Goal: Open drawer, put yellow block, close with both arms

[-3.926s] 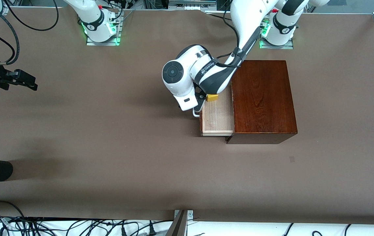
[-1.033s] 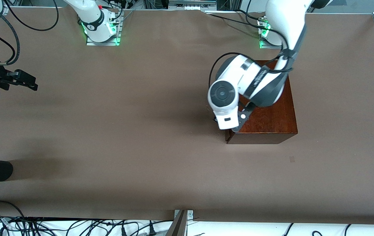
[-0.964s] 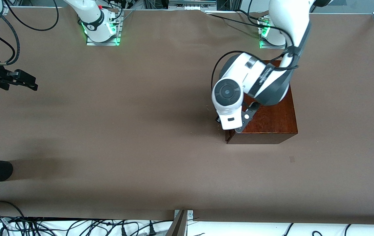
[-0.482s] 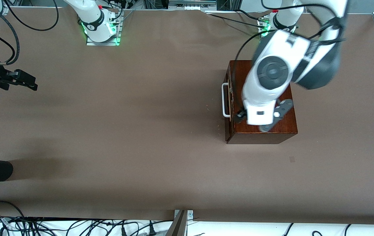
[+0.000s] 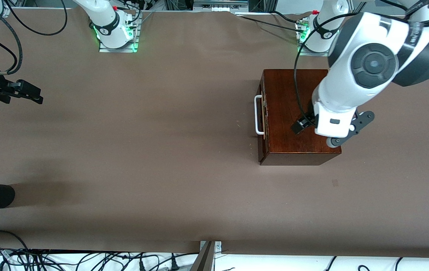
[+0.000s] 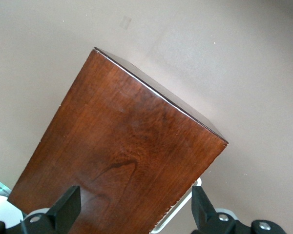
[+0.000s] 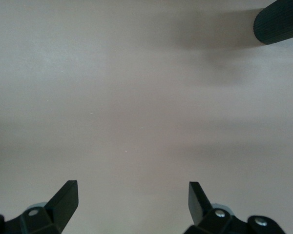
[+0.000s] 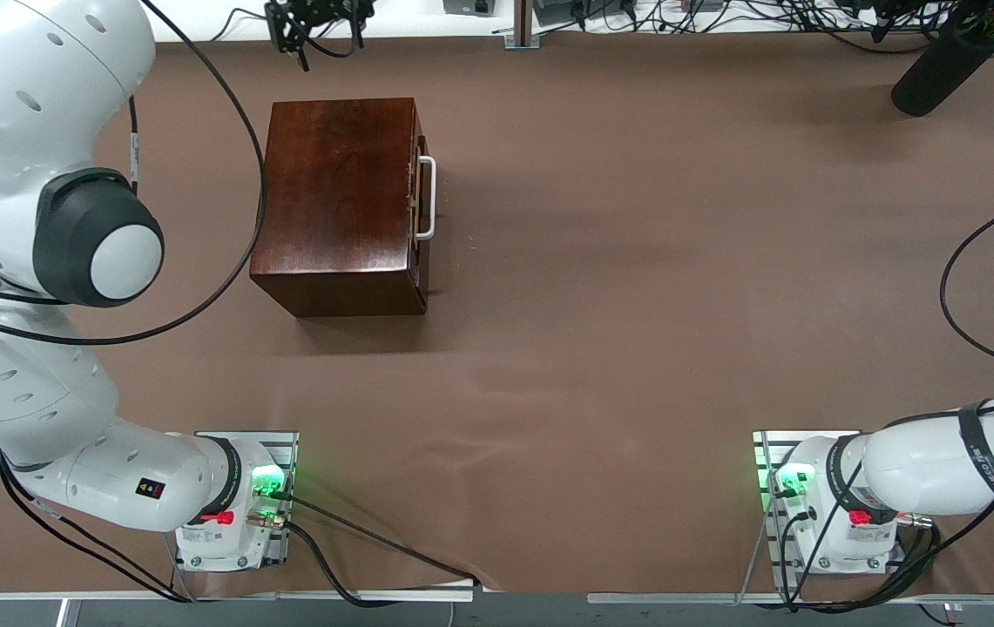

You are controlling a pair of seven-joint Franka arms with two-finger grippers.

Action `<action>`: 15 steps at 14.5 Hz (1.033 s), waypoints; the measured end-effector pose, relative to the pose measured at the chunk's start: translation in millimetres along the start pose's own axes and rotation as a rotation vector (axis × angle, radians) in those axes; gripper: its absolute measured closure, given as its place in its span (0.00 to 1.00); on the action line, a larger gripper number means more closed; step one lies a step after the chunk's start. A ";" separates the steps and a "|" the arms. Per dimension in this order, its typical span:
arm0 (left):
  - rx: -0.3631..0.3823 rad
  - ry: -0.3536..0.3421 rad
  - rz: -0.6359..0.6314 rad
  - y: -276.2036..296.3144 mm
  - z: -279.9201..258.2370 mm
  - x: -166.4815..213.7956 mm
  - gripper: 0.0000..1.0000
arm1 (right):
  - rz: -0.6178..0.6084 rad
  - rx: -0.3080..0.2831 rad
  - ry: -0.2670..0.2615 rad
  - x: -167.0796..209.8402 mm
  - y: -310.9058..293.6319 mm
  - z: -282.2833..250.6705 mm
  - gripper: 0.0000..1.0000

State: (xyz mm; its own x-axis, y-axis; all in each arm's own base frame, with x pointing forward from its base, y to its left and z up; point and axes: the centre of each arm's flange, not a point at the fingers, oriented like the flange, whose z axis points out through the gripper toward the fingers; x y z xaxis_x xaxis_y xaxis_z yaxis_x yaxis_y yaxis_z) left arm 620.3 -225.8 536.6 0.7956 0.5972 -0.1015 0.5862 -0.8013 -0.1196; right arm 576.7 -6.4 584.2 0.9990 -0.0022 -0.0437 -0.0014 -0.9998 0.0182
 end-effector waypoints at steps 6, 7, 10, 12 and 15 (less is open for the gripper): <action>-0.004 -0.028 0.076 -39.6 -19.7 24.4 0.00 | 0.000 0.000 0.000 0.0 0.0 0.0 0.00; -0.006 -0.026 0.099 -44.3 -24.2 25.0 0.00 | 0.000 0.000 0.000 0.0 0.0 0.0 0.00; -0.018 -0.023 0.192 -65.9 -39.0 33.8 0.00 | 0.000 0.000 0.000 0.0 0.0 0.0 0.00; -0.025 -0.032 0.274 -85.7 -45.6 42.3 0.00 | 0.000 0.000 0.000 0.0 0.0 0.0 0.00; -0.020 -0.029 0.406 -121.2 -43.1 57.7 0.00 | 0.000 0.000 0.000 0.0 0.0 0.0 0.00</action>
State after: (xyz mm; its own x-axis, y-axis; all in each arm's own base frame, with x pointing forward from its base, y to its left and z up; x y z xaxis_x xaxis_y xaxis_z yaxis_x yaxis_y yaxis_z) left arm 601.8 -95.8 587.8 0.9584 0.2329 -0.1647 0.2287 -0.9725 -0.0445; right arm 576.7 -6.4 584.3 0.9990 -0.0022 -0.0437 -0.0014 -0.9998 0.0182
